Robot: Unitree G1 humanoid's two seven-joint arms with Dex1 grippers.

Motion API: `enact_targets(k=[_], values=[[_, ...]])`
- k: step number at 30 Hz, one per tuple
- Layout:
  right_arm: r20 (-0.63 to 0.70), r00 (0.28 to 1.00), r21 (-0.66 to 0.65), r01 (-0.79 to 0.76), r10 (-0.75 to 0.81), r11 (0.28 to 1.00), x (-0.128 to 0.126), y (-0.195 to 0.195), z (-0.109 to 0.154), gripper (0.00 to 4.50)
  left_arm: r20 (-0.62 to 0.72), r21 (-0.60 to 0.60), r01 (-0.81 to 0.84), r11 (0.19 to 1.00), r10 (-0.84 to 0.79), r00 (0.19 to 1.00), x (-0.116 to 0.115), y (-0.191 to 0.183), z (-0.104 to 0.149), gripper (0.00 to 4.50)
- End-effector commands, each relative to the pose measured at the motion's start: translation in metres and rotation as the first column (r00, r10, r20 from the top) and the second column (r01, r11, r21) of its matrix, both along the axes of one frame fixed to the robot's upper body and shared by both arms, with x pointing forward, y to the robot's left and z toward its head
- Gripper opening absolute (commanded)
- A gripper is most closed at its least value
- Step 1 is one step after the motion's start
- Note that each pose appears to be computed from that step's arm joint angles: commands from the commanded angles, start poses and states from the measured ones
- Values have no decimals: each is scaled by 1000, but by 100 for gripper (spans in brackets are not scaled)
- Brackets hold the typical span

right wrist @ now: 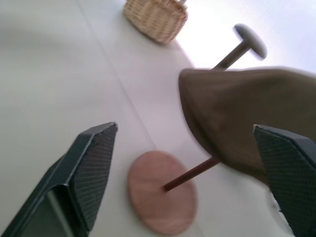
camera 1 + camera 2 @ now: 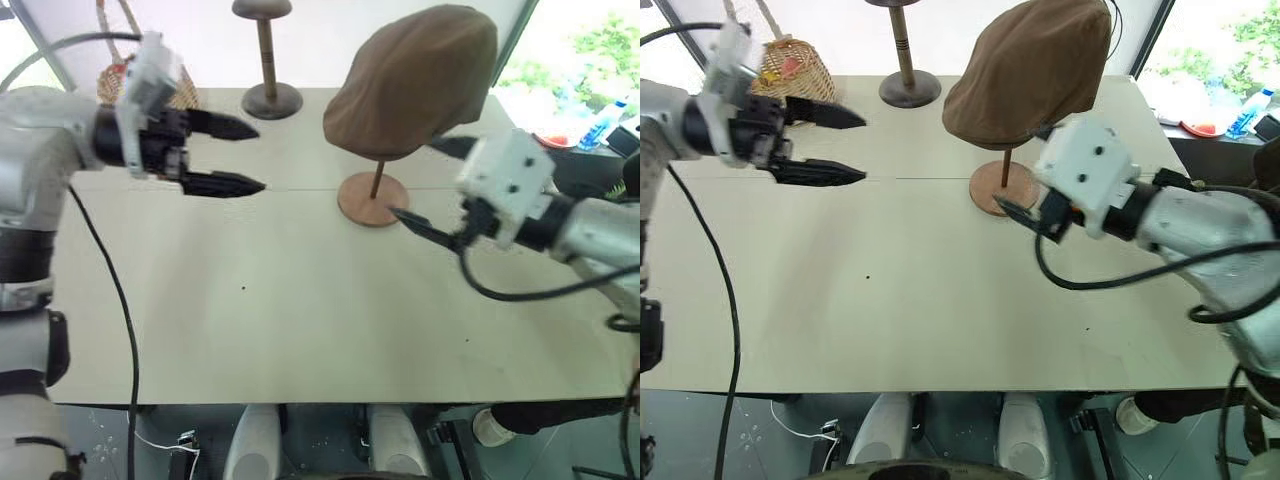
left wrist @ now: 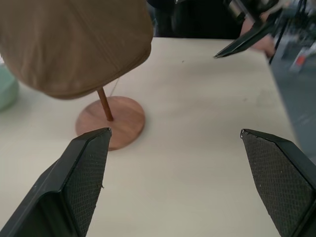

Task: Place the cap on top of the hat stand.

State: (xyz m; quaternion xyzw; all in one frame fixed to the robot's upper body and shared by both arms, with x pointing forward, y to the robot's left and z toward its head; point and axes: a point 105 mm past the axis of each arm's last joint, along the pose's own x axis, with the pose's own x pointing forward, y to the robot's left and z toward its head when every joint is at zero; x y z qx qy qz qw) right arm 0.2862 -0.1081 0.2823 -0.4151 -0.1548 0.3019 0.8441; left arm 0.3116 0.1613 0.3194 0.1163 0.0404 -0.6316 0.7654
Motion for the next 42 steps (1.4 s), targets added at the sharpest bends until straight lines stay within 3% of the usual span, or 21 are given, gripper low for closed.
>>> enact_targets(k=[1,10,28,31,38,42], values=[[227,974,-108,32,-7,994,8,12,8,450,-29,-59,44,997,-45,999,-12,8,25,440],[469,880,-343,105,74,934,30,33,-12,450,-58,-36,59,998,-61,996,-11,12,25,440],[607,794,-336,277,-18,900,76,31,-6,450,-34,-54,50,997,-52,998,-6,5,26,440],[622,783,-322,284,-25,903,78,32,-1,369,-29,-67,52,996,-54,998,-5,4,27,450],[651,759,-319,290,-14,903,74,29,8,26,-21,-84,48,995,-49,999,-4,2,28,450],[683,730,-289,279,-7,916,64,28,24,26,-17,-91,37,995,-39,999,-3,3,28,450]])
